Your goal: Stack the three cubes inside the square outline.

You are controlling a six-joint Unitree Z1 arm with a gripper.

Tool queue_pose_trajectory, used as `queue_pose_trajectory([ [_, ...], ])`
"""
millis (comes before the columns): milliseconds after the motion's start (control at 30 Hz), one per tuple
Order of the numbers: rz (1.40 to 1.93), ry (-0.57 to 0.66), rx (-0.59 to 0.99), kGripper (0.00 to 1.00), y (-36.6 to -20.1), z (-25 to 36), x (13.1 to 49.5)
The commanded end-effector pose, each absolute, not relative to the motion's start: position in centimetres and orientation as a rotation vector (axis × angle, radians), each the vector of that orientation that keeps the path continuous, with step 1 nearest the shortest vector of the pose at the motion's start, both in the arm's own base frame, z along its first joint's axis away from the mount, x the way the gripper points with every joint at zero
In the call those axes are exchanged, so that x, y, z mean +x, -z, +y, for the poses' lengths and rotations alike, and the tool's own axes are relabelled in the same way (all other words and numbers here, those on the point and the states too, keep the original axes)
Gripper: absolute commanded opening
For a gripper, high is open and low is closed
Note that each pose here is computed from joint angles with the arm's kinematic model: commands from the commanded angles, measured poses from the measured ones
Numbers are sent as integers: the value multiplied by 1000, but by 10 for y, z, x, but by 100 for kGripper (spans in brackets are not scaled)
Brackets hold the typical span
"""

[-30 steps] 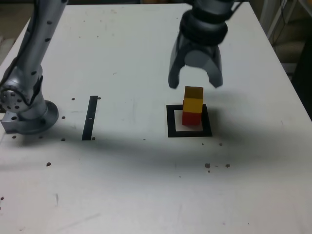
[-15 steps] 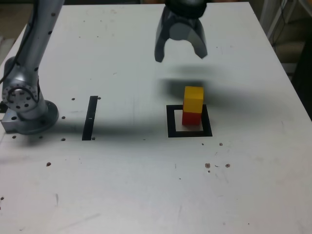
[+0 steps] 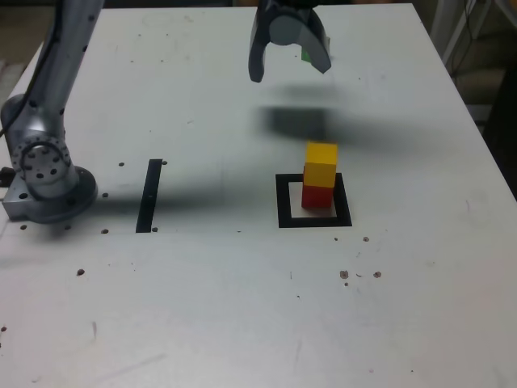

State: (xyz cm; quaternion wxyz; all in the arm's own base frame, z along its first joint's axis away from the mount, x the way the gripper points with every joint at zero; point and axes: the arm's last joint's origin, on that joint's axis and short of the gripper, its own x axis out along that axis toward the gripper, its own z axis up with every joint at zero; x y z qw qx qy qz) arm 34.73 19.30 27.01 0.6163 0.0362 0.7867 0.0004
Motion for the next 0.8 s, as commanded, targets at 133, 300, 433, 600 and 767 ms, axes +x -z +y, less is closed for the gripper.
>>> queue_pose_trajectory([
  [133,1782,26,123,99,-269,229,349],
  [300,1749,51,186,99,-274,259,349],
  [433,1740,72,229,99,-272,277,353],
  [600,1744,96,275,99,-264,294,359],
  [767,1732,111,328,99,-259,307,368],
])
